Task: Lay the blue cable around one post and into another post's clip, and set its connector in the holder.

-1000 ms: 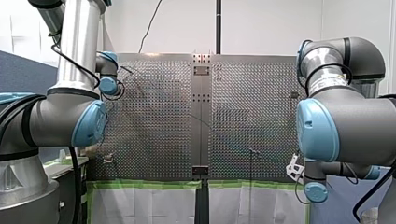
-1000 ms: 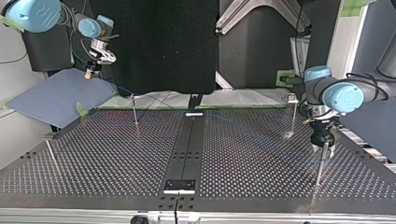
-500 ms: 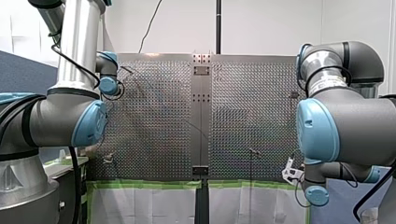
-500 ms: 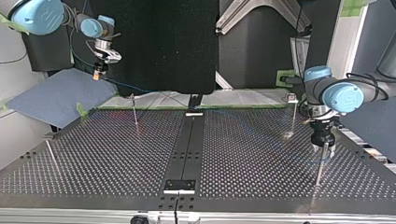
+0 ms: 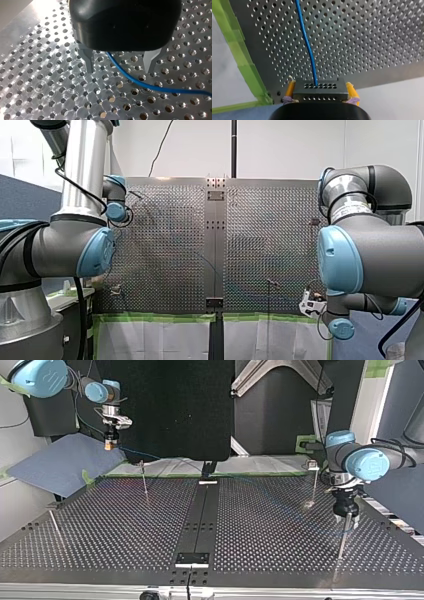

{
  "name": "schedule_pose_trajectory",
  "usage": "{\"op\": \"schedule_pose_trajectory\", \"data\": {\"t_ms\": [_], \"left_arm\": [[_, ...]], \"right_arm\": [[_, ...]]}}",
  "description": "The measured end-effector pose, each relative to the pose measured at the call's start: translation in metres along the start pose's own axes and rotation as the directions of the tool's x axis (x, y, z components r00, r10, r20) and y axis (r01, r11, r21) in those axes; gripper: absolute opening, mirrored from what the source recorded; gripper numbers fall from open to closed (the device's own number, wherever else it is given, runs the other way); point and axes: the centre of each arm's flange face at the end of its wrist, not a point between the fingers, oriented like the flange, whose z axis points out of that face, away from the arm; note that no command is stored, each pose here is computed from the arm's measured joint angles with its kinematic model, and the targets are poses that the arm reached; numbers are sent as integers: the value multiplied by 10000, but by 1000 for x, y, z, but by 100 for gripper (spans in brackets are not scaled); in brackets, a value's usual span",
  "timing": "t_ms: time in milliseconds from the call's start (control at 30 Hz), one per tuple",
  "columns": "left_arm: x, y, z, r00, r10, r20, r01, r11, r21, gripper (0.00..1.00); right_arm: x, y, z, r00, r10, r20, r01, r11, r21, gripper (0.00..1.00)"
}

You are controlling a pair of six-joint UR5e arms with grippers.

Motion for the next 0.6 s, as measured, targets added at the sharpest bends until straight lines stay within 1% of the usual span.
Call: {"op": "schedule_pose_trajectory", "data": {"t_ms": [167,267,367,467,600], "left_arm": [[0,1,0,10000,-36,11,36,10000,-64,98],[0,2,-1,9999,-152,8,152,9998,-158,98],[-1,5,-1,9994,-337,-4,336,9991,-258,98],[-4,9,1,9984,-567,54,569,9978,-342,98],[-5,17,3,9960,-893,103,897,9948,-489,98]], "right_arm": [[0,-2,1,10000,-54,79,51,9992,391,0],[-1,-5,1,9998,-55,168,44,9977,674,0],[-2,-9,0,9997,-56,244,32,9952,975,0],[-3,-13,0,9995,-54,314,14,9918,1276,0],[-4,-17,0,9992,-48,403,-19,9865,1639,0]]}}
